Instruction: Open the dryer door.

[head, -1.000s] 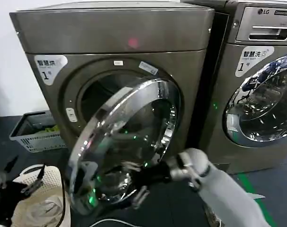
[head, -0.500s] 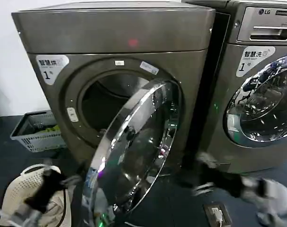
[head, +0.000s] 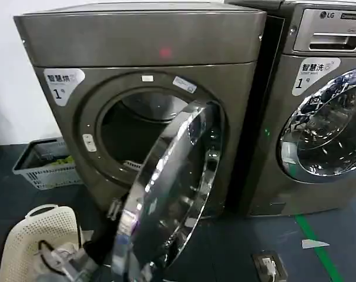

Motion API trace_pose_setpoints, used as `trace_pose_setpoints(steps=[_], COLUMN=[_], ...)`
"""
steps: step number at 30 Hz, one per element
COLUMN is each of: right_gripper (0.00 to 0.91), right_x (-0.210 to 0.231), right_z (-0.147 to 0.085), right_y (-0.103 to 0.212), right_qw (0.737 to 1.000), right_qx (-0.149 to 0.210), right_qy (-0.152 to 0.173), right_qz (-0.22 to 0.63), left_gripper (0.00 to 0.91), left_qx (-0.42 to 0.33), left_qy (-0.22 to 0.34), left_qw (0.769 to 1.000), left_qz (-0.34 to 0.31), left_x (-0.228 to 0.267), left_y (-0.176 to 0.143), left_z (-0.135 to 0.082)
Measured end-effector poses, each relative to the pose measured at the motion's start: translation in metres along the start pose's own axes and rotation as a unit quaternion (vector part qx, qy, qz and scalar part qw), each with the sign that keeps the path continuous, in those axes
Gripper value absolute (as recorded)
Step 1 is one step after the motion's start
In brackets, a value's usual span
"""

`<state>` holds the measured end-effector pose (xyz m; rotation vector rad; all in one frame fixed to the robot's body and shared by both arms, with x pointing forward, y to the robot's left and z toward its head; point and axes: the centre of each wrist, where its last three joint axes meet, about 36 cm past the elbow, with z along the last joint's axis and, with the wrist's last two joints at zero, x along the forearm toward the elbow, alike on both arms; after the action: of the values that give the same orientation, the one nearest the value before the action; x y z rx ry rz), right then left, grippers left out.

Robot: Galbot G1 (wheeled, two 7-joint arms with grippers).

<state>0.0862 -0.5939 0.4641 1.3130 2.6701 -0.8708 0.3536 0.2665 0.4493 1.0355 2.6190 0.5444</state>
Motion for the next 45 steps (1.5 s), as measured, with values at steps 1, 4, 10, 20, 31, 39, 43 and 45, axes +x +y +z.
trace_pose_setpoints(steps=[1, 4, 10, 20, 31, 39, 43, 45], right_gripper=[0.907, 0.907, 0.907, 0.907, 0.907, 0.907, 0.907, 0.907], right_x=[0.003, 0.013, 0.039, 0.070, 0.099, 0.107, 0.110, 0.111], right_z=[0.006, 0.018, 0.025, 0.030, 0.022, 0.018, 0.019, 0.020], right_y=[-0.013, -0.046, -0.091, -0.130, -0.156, -0.165, -0.164, -0.164], right_qw=[0.999, 0.995, 0.984, 0.966, 0.956, 0.952, 0.950, 0.948], right_qx=[0.006, 0.022, 0.038, 0.052, 0.066, 0.070, 0.070, 0.071], right_qy=[0.015, 0.052, 0.093, 0.110, 0.103, 0.101, 0.104, 0.107], right_qz=[0.028, 0.085, 0.147, 0.226, 0.265, 0.279, 0.286, 0.292], left_gripper=[0.907, 0.907, 0.907, 0.907, 0.907, 0.907, 0.907, 0.907], left_qx=[0.002, 0.008, 0.018, 0.032, 0.036, 0.035, 0.036, 0.037], left_qy=[-0.003, -0.013, -0.032, -0.064, -0.091, -0.121, -0.129, -0.132], left_qw=[1.000, 1.000, 0.998, 0.991, 0.980, 0.970, 0.967, 0.966], left_qz=[0.005, 0.020, 0.051, 0.109, 0.171, 0.207, 0.217, 0.221], left_x=[-0.004, -0.018, -0.051, -0.108, -0.180, -0.237, -0.260, -0.272], left_y=[-0.001, -0.004, -0.009, -0.032, -0.062, -0.087, -0.095, -0.098], left_z=[0.001, 0.004, 0.009, 0.011, 0.008, -0.009, -0.015, -0.019])
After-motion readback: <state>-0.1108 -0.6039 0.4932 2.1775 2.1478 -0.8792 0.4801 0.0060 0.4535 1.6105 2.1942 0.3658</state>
